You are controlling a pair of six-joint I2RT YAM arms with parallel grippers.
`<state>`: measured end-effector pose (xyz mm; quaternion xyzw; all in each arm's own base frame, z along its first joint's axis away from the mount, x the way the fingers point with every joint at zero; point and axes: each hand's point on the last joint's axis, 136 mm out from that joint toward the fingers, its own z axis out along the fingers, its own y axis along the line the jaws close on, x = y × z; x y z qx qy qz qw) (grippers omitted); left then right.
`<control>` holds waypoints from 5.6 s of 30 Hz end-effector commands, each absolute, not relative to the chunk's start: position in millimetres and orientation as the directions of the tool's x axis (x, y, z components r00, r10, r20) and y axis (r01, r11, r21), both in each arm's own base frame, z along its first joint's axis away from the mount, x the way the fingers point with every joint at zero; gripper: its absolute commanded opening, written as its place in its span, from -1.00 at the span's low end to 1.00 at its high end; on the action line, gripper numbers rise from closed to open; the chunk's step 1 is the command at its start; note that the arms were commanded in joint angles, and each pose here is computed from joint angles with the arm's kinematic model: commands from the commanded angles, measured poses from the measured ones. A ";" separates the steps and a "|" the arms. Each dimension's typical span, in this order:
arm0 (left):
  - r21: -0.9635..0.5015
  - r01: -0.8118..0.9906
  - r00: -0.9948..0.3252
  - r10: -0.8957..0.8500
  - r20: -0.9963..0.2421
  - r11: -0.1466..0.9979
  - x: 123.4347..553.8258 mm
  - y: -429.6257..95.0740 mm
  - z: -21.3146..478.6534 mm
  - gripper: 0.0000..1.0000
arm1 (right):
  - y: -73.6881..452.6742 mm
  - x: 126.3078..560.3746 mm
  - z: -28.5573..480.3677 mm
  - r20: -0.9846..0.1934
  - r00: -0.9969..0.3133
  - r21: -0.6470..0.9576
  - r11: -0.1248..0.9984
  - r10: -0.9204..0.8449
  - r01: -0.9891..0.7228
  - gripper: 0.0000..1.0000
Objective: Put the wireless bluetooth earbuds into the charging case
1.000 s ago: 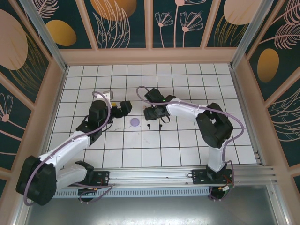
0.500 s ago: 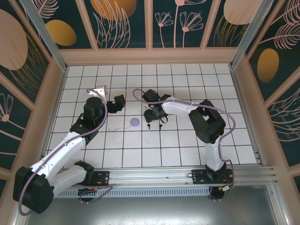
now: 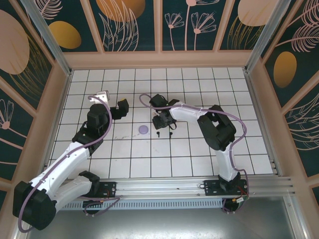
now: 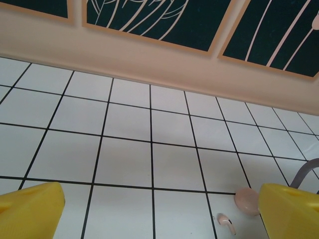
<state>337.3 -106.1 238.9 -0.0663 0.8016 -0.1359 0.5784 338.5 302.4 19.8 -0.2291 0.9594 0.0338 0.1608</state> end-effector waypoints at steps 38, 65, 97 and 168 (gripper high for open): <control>-0.614 0.642 -0.423 -0.457 -0.783 0.458 287.3 -237.8 253.9 0.93 | 278.0 335.3 268.9 -0.305 -0.718 0.847 0.523 0.626 0.095 -0.41; -0.586 0.732 -0.433 -0.425 -0.794 0.349 313.6 -316.6 272.3 0.26 | 295.6 319.3 275.2 -0.166 -0.713 0.911 0.383 0.681 0.154 -0.43; -0.588 0.734 -0.431 -0.438 -0.789 0.338 321.5 -323.1 271.0 -0.93 | 306.9 314.0 291.2 -0.149 -0.729 0.937 0.331 0.668 0.113 -0.29; -0.484 0.871 -0.472 -0.127 -0.872 0.084 245.9 -321.2 289.7 -1.00 | 247.0 246.2 287.5 -0.800 -0.581 0.571 0.487 0.149 -0.661 0.31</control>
